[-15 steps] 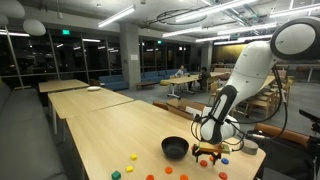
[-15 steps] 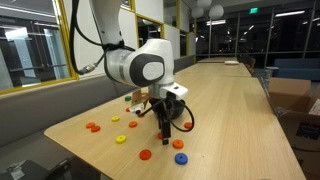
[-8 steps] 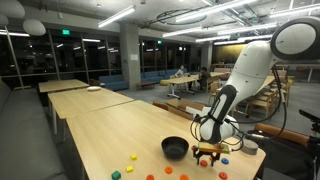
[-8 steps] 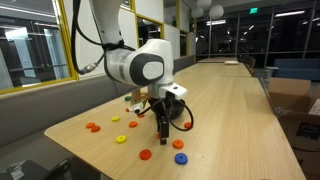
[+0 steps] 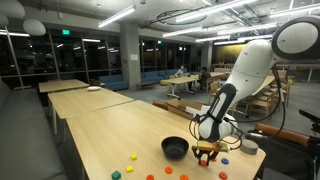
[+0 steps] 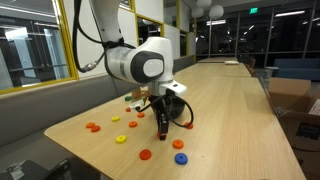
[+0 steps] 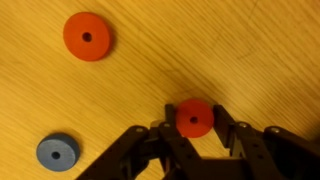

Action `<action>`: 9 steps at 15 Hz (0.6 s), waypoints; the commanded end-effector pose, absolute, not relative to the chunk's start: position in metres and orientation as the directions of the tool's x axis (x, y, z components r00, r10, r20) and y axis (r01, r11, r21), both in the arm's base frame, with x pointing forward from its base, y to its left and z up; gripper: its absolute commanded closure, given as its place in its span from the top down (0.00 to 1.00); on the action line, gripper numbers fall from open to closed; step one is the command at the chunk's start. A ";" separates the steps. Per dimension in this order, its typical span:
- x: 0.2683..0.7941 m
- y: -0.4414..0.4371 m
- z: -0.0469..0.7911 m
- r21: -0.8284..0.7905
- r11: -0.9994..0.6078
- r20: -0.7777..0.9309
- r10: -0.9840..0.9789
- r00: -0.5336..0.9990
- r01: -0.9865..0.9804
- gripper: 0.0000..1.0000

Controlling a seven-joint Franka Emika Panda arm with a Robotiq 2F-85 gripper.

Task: Put some of the discs on the table in the bowl

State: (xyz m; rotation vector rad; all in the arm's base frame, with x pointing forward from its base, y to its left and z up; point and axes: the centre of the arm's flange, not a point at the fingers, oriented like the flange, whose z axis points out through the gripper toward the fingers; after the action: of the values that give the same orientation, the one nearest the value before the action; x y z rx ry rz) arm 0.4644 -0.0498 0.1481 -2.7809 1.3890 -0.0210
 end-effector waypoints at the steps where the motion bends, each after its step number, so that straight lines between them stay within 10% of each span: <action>1: 0.462 -0.048 0.169 -0.030 -0.601 0.013 -0.799 0.601 -0.799 0.21; 9: 0.453 -0.045 0.251 -0.097 -0.594 0.199 -0.798 0.569 -0.799 0.20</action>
State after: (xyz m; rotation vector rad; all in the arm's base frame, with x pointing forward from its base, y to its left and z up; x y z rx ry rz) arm 0.4605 -0.0604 0.2029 -2.8203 1.4180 -0.2086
